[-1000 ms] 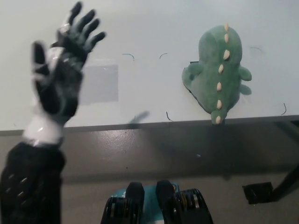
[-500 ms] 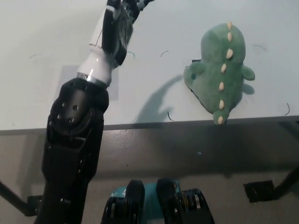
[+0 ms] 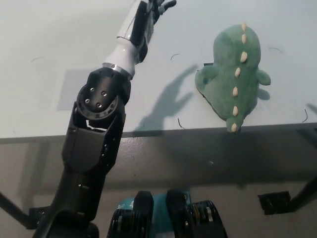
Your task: Use both hands to pick up a dinasour on the right side and move it to the left side
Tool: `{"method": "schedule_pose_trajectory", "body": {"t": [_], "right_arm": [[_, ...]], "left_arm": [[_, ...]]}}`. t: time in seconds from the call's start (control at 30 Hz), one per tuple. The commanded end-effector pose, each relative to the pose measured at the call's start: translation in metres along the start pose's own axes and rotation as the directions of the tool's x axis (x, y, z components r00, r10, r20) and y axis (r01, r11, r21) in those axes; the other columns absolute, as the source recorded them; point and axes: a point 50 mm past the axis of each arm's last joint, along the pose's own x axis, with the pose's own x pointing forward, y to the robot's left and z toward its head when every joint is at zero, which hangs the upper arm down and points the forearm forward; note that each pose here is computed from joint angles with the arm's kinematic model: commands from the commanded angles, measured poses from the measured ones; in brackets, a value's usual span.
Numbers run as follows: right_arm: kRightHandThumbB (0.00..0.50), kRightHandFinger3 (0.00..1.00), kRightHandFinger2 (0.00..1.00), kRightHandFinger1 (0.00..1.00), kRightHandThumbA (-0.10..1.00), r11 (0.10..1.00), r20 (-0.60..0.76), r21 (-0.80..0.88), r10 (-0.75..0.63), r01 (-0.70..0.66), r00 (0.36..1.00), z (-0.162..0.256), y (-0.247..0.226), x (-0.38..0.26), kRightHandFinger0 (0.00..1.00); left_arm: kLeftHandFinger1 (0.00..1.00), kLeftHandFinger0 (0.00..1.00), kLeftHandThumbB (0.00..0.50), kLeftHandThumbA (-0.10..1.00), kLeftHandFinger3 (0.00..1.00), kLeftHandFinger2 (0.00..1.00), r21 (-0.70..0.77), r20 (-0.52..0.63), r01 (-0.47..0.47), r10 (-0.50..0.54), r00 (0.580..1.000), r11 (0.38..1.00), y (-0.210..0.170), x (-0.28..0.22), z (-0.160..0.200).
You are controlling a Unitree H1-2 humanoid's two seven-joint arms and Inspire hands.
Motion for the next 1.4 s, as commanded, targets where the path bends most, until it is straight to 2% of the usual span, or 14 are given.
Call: {"method": "schedule_pose_trajectory", "body": {"t": [0.0, 0.03, 0.2, 0.27, 0.33, 0.4, 0.43, 0.57, 0.7, 0.73, 0.83, 1.0, 1.27, 1.37], "right_arm": [[0.216, 1.00, 1.00, 1.00, 1.00, 0.998, 0.098, -0.054, 0.023, -0.018, 0.995, 0.023, -0.003, 0.022, 1.00], [0.258, 1.00, 1.00, 1.00, 1.00, 0.998, 0.081, -0.056, 0.025, -0.021, 0.996, 0.015, -0.003, 0.026, 1.00], [0.288, 1.00, 1.00, 1.00, 1.00, 0.999, 0.044, -0.047, 0.029, -0.027, 0.999, -0.001, -0.002, 0.030, 1.00], [0.296, 1.00, 1.00, 1.00, 1.00, 0.999, 0.033, -0.045, 0.027, -0.026, 0.999, -0.006, -0.002, 0.030, 1.00], [0.305, 1.00, 1.00, 1.00, 1.00, 0.999, 0.013, -0.039, 0.030, -0.029, 0.999, -0.013, -0.002, 0.030, 1.00], [0.301, 1.00, 1.00, 1.00, 1.00, 0.999, -0.023, -0.018, 0.033, -0.033, 0.999, -0.024, -0.003, 0.031, 1.00], [0.339, 1.00, 1.00, 1.00, 1.00, 0.999, -0.034, -0.011, 0.029, -0.030, 0.999, -0.026, -0.003, 0.032, 1.00], [0.329, 1.00, 1.00, 1.00, 1.00, 0.999, -0.070, -0.018, 0.033, -0.034, 0.997, -0.034, -0.003, 0.034, 1.00], [0.281, 1.00, 1.00, 1.00, 1.00, 0.999, -0.119, -0.008, 0.051, -0.053, 0.992, -0.044, -0.004, 0.035, 1.00], [0.277, 1.00, 1.00, 1.00, 1.00, 0.998, -0.143, 0.011, 0.066, -0.066, 0.988, -0.051, -0.007, 0.030, 1.00], [0.247, 1.00, 1.00, 1.00, 1.00, 0.996, -0.166, -0.003, 0.085, -0.087, 0.982, -0.059, -0.010, 0.020, 1.00], [0.183, 1.00, 1.00, 1.00, 1.00, 0.996, -0.218, -0.022, 0.084, -0.091, 0.972, -0.073, -0.014, 0.010, 1.00], [0.230, 1.00, 1.00, 1.00, 1.00, 0.997, -0.327, -0.042, 0.053, -0.070, 0.944, -0.100, -0.019, 0.001, 1.00], [0.234, 1.00, 1.00, 1.00, 1.00, 0.998, -0.349, -0.038, 0.038, -0.054, 0.936, -0.104, -0.024, -0.003, 1.00]], "left_arm": [[1.00, 1.00, 0.379, 1.00, 1.00, 1.00, 0.001, 0.069, -0.019, 0.018, 0.997, 1.000, -0.008, 0.022, 0.022], [1.00, 1.00, 0.365, 1.00, 1.00, 1.00, -0.008, 0.050, -0.024, 0.025, 0.998, 1.000, -0.009, 0.027, 0.014], [1.00, 1.00, 0.436, 1.00, 1.00, 1.00, -0.062, -0.003, -0.036, 0.036, 0.999, 0.997, -0.017, 0.030, -0.002], [1.00, 1.00, 0.436, 1.00, 1.00, 1.00, -0.062, -0.008, -0.033, 0.033, 0.999, 0.998, -0.019, 0.030, -0.005], [1.00, 1.00, 0.419, 1.00, 1.00, 1.00, -0.072, -0.029, -0.009, 0.007, 1.000, 0.997, -0.024, 0.029, -0.008], [1.00, 1.00, 0.365, 1.00, 1.00, 1.00, -0.085, -0.054, 0.020, -0.025, 0.998, 0.996, -0.029, 0.030, -0.015], [1.00, 1.00, 0.355, 1.00, 1.00, 1.00, -0.092, -0.070, 0.020, -0.027, 0.997, 0.996, -0.031, 0.032, -0.019], [1.00, 1.00, 0.345, 1.00, 1.00, 1.00, -0.096, -0.116, 0.000, -0.011, 0.993, 0.995, -0.037, 0.036, -0.032], [1.00, 0.99, 0.326, 1.00, 1.00, 1.00, -0.089, -0.178, -0.002, -0.014, 0.984, 0.996, -0.039, 0.037, -0.047], [1.00, 0.97, 0.367, 1.00, 1.00, 1.00, -0.146, -0.210, -0.018, -0.014, 0.978, 0.989, -0.043, 0.036, -0.055], [1.00, 0.97, 0.424, 1.00, 1.00, 1.00, -0.200, -0.259, -0.039, -0.015, 0.966, 0.979, -0.044, 0.034, -0.066], [1.00, 1.00, 0.415, 1.00, 1.00, 1.00, -0.237, -0.320, -0.066, -0.014, 0.947, 0.969, -0.043, 0.029, -0.081], [1.00, 1.00, 0.404, 1.00, 1.00, 1.00, -0.153, -0.374, -0.047, -0.013, 0.927, 0.987, -0.045, 0.021, -0.104], [1.00, 1.00, 0.434, 1.00, 1.00, 1.00, -0.133, -0.396, -0.046, -0.011, 0.918, 0.990, -0.046, 0.021, -0.111]]}}
